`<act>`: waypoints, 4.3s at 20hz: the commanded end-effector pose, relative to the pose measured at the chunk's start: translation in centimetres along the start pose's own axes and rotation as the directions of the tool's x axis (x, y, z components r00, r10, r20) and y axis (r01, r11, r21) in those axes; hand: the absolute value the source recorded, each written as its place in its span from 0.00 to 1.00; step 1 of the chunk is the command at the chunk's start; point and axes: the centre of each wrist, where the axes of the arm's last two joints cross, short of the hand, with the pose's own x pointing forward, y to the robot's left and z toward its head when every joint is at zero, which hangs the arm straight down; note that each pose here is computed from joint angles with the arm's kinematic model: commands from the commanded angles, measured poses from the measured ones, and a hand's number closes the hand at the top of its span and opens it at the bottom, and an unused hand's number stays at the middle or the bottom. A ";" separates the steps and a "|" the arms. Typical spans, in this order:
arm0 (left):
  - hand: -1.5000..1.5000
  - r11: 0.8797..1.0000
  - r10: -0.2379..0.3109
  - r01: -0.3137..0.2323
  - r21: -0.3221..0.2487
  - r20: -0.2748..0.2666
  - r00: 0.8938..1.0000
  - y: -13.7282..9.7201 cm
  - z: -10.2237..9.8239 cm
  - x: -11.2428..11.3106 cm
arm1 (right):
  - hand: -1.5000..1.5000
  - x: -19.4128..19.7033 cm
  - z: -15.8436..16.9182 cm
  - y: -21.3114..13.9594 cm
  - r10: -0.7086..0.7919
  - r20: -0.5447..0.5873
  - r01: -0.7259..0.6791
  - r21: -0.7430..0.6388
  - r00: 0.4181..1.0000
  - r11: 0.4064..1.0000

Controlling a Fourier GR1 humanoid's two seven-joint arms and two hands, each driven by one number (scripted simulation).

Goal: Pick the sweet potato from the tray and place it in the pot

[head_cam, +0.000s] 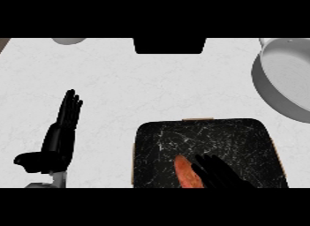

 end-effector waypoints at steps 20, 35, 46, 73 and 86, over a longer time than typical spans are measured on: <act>0.50 1.000 -0.004 0.004 -0.002 0.003 1.000 -0.3 -1.1 -0.3 | 1.00 -0.4 -4.8 3.6 0.107 0.087 -0.090 -0.180 0.991 0.980; 0.50 1.000 0.005 -0.005 -0.010 0.034 0.999 -0.2 -0.7 -0.3 | 1.00 -7.3 -6.0 -1.5 -0.084 -0.520 -0.182 -0.440 0.850 0.879; 0.50 0.997 0.015 -0.009 -0.081 0.073 0.997 -1.3 -1.4 0.8 | 1.00 -13.1 -8.0 -11.4 -0.363 -0.838 -0.527 -0.540 0.407 0.656; 0.50 0.992 0.026 -0.020 -0.126 0.044 0.999 -3.7 -2.3 1.1 | 1.00 -17.6 -15.2 -28.8 -0.583 -0.749 -0.817 -0.098 -0.316 0.568; 0.50 0.999 0.014 -0.013 -0.044 0.018 1.000 -2.3 -1.5 -1.0 | 1.00 -22.2 -15.0 -23.2 -0.602 -0.734 -0.688 -0.261 -0.314 0.677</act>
